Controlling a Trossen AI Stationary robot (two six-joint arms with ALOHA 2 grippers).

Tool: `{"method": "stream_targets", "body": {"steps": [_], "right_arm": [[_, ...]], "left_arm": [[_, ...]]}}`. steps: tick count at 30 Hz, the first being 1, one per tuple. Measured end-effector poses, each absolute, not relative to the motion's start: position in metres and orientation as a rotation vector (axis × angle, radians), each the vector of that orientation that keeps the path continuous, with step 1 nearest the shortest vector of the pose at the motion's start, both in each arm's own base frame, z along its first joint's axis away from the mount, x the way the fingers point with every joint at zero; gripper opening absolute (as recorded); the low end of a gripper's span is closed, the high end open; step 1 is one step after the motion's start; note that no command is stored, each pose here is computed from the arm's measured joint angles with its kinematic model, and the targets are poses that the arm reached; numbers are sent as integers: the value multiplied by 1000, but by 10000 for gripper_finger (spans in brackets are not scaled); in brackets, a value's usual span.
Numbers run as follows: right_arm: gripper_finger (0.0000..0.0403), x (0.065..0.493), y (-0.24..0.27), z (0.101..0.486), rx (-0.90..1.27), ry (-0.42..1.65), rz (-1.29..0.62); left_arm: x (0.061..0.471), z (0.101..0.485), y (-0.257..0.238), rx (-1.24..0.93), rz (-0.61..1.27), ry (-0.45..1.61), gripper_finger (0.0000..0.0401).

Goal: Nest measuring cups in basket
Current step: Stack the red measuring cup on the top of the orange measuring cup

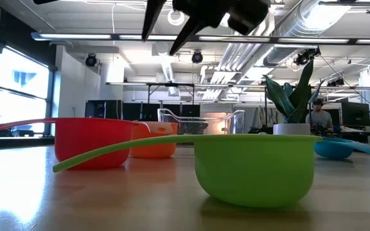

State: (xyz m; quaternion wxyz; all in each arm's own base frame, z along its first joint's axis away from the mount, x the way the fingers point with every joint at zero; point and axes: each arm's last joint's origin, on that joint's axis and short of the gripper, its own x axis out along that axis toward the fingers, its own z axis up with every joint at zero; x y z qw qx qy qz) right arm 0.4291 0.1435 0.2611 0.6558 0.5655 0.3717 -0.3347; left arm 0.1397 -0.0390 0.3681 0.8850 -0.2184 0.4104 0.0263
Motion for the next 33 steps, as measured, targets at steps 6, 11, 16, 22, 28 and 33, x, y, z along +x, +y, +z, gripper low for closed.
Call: {"method": "stream_targets", "body": {"steps": [6, 11, 16, 22, 28, 33], "right_arm": [[152, 446, 149, 238, 1328, 813, -743], [152, 454, 153, 221, 1358, 801, -748], [152, 456, 159, 209, 1388, 830, -778], [152, 458, 161, 199, 1382, 834, -798], [152, 461, 162, 189, 1381, 822, -805], [152, 466, 160, 178, 1381, 811, -824]], "left_arm": [[139, 368, -39, -452, 52, 852, 111], [139, 368, -39, -452, 52, 852, 111], [139, 368, -39, -445, 49, 852, 108], [139, 368, -39, -436, 45, 853, 108], [139, 368, -39, -436, 47, 857, 106], [138, 368, -39, -428, 46, 863, 106]]}}
